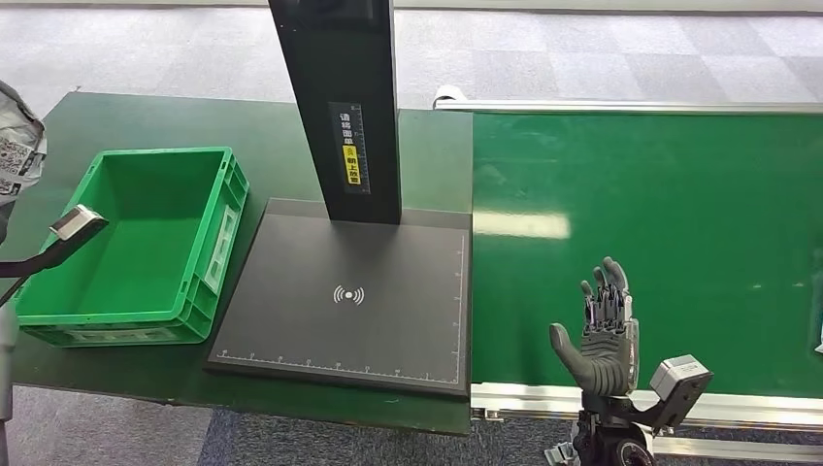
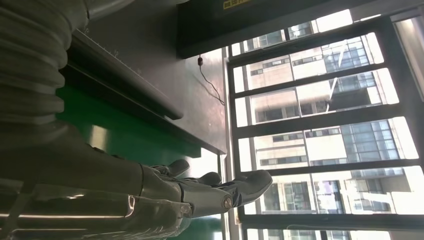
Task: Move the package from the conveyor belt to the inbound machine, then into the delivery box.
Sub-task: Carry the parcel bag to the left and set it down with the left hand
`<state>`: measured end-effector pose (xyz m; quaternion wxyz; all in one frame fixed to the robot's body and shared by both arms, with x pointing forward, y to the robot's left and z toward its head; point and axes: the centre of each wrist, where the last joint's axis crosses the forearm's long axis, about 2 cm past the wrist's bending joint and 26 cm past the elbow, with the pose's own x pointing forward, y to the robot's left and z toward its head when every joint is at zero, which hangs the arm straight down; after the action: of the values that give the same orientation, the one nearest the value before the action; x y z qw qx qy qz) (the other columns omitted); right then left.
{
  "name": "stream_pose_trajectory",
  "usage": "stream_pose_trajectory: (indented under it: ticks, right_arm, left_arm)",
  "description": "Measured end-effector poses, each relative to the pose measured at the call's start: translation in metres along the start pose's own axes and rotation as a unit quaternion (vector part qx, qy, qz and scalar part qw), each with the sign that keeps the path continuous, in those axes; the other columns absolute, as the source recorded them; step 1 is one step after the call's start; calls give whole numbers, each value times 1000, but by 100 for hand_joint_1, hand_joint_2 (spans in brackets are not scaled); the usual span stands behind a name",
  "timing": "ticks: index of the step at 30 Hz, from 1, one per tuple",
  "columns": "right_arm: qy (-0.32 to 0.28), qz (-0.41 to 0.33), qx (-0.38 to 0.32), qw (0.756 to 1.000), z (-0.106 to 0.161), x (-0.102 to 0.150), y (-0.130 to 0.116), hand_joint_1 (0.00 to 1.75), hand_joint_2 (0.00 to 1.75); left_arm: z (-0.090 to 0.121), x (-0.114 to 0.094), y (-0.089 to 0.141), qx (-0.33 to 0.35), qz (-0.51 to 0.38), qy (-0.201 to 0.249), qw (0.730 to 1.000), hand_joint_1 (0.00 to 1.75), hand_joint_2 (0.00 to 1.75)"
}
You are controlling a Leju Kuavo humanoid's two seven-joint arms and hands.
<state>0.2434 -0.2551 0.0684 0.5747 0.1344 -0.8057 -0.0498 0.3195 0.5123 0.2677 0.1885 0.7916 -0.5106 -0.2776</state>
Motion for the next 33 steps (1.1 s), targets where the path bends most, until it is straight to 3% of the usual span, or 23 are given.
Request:
stream_pose_trajectory:
  ticks: [7, 19, 24, 27, 30, 33]
  right_arm:
    - [7, 8, 4, 1000, 7, 0, 0, 0, 175]
    - [11, 18, 7, 1000, 16, 2, -2, 0, 175]
    - [9, 22, 2, 1000, 12, 4, -4, 0, 175]
    - [9, 23, -4, 1000, 11, 5, -6, 0, 175]
    - [9, 21, -8, 1000, 14, 5, -8, 0, 175]
    - [11, 20, -7, 1000, 18, 4, -8, 0, 175]
  left_arm:
    - [21, 38, -32, -75, 6, 0, 997, 0, 175]
    - [24, 59, -47, -138, 66, -2, 988, 0, 175]
    - [12, 73, -36, -96, 224, 6, 970, 0, 175]
    - [2, 94, -20, -73, 401, 21, 913, 0, 175]
    - [5, 119, -1, -73, 603, 6, 794, 0, 175]
    - [25, 146, 18, -92, 730, -31, 676, 0, 175]
